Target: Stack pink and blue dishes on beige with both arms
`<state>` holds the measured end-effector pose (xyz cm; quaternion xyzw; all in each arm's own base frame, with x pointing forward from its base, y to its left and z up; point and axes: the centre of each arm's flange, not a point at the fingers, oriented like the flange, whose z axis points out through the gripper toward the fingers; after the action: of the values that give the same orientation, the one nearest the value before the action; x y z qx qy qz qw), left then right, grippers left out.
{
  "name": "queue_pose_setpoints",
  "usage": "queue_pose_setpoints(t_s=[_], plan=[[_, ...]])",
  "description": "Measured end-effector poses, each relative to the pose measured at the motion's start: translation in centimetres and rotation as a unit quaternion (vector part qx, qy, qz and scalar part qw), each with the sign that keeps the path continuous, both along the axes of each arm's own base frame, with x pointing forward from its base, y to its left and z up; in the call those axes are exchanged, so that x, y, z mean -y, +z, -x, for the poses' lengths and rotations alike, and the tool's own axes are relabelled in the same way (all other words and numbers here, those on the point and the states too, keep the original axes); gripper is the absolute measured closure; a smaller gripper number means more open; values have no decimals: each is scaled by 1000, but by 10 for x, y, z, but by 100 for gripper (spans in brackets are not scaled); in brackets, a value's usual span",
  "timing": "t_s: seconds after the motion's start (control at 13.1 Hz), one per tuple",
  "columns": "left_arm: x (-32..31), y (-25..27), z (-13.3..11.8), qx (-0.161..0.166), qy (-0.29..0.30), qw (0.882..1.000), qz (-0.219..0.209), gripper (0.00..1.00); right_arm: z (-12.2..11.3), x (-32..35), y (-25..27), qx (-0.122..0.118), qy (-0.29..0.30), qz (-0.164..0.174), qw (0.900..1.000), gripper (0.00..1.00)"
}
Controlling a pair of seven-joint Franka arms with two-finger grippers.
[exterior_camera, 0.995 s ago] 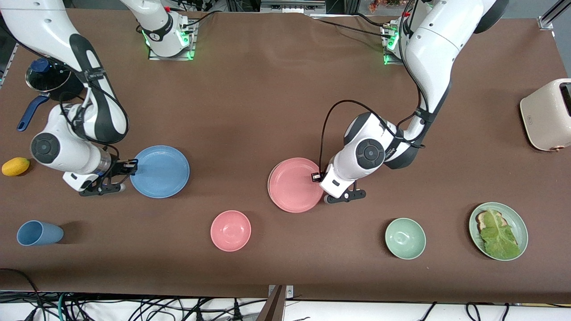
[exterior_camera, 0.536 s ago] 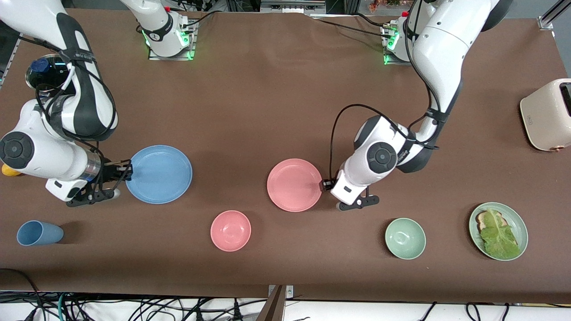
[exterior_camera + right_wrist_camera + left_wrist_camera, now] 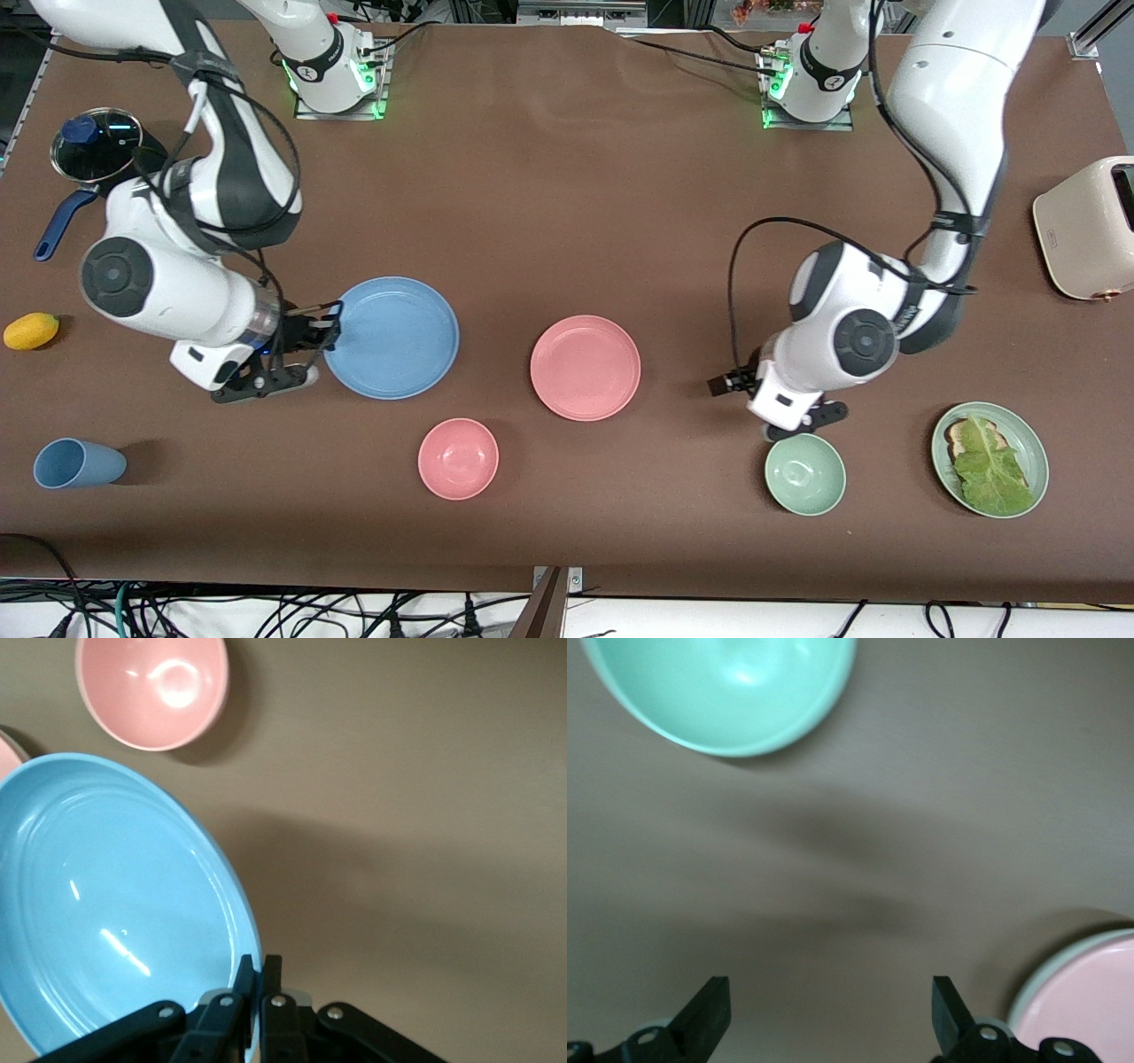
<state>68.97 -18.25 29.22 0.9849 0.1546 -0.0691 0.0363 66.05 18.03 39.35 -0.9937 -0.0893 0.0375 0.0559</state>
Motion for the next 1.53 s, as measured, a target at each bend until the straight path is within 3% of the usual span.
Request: queue_pose_setpoints(t_s=[0.31, 0.61, 0.92, 1.15, 1.53], plan=[[-58, 8, -6, -14, -14, 1000, -3, 0, 12, -81, -20, -8, -35, -7, 999, 96], [-110, 22, -7, -25, -26, 999, -24, 0, 43, -182, -52, 1, -102, -21, 995, 96], [-174, 66, -3, -16, -50, 998, -29, 0, 65, -233, -86, -3, -141, -29, 990, 96], [-192, 101, 19, -9, -83, 995, -46, 0, 75, -261, -110, 8, -152, -49, 987, 96], [-179, 188, 79, -18, -93, 994, -51, 0, 74, -270, -136, 30, -145, -64, 987, 96]])
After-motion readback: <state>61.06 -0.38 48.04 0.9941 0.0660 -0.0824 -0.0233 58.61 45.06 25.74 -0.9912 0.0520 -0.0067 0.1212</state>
